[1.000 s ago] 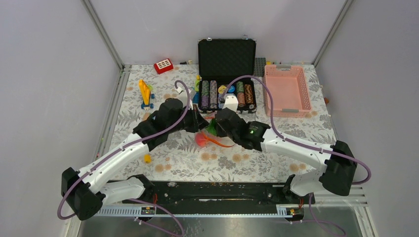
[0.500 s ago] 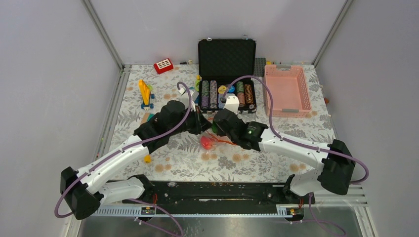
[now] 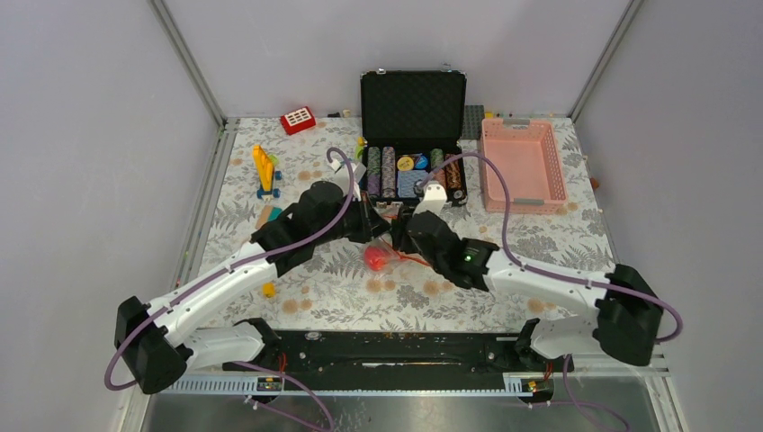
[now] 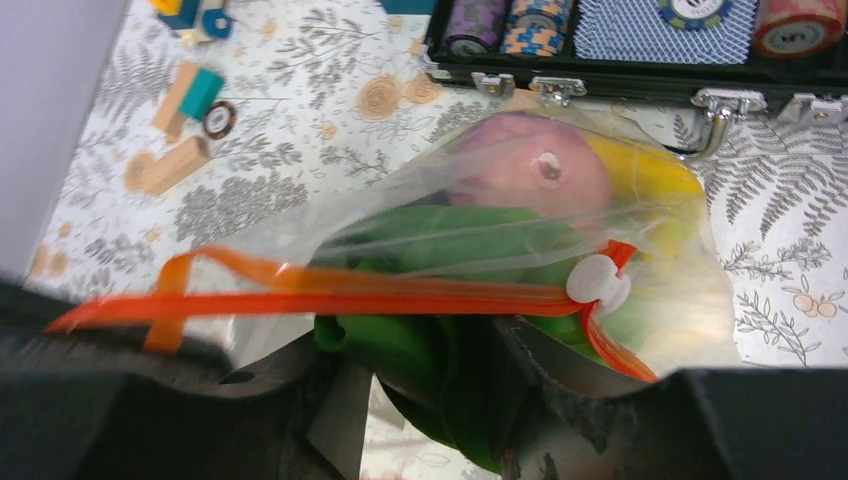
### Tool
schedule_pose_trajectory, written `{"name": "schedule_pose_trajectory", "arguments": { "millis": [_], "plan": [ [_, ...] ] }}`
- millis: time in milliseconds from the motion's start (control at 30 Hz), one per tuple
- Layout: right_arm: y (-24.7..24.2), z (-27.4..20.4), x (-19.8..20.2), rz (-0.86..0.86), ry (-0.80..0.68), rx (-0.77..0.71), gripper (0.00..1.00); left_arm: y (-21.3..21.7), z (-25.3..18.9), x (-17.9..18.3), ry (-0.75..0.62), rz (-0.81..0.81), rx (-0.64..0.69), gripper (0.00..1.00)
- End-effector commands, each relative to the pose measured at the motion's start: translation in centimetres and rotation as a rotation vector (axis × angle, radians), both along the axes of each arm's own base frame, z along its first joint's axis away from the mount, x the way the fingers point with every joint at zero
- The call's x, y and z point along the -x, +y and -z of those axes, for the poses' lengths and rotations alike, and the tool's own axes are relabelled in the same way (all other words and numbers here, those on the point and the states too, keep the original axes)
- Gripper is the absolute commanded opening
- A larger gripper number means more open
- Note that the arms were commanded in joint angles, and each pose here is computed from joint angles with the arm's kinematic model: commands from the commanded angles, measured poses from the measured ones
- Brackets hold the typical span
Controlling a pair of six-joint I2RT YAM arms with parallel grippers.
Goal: Place the food in the zip-top bag and seal the zipper
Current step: Place the fake vegetable in the zipper food storage bag.
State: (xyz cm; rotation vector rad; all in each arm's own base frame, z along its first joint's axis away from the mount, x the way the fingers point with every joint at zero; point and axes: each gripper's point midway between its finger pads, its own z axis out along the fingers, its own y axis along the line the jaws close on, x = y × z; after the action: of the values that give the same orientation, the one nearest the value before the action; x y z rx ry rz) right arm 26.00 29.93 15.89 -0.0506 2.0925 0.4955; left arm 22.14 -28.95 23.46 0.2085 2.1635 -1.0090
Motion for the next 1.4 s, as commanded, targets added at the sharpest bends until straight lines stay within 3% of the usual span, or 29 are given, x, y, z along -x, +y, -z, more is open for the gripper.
{"name": "schedule_pose_trajectory", "arguments": {
  "millis": [0, 200, 433, 700, 833, 1000, 1200, 1367],
  "plan": [
    [-0.5, -2.2, 0.4, -0.124, -0.111, -0.041, 0.52, -2.2, -6.8, -0.5, -0.113, 0.040, 0.177, 0.00],
    [-0.3, -4.8, 2.8, -0.279, -0.150, -0.069, 0.70, -2.3, -5.9, -0.9, -0.099, 0.023, 0.159, 0.00],
    [-1.7, -6.9, 4.0, -0.319, -0.234, -0.109, 0.73, -1.6, -6.0, -1.1, -0.112, -0.005, 0.147, 0.00],
    [-1.3, -6.3, 5.0, -0.397, -0.271, -0.113, 0.48, -1.4, -6.4, -0.8, -0.124, -0.002, 0.152, 0.00],
    [-0.2, -5.4, 3.6, -0.388, -0.271, -0.066, 0.41, -1.6, -6.6, -0.3, -0.131, 0.030, 0.157, 0.00],
    [1.5, -3.4, 1.6, -0.334, -0.212, -0.025, 0.25, -2.1, -6.8, 0.5, -0.134, 0.094, 0.167, 0.00],
    [0.1, 1.0, -1.7, -0.040, -0.098, 0.018, 0.15, -2.6, -7.4, 1.8, -0.134, 0.168, 0.194, 0.00],
    [-2.5, 3.4, -3.3, 0.210, -0.052, 0.064, 0.13, -2.3, -7.9, 2.6, -0.139, 0.185, 0.213, 0.00]
  ]
}}
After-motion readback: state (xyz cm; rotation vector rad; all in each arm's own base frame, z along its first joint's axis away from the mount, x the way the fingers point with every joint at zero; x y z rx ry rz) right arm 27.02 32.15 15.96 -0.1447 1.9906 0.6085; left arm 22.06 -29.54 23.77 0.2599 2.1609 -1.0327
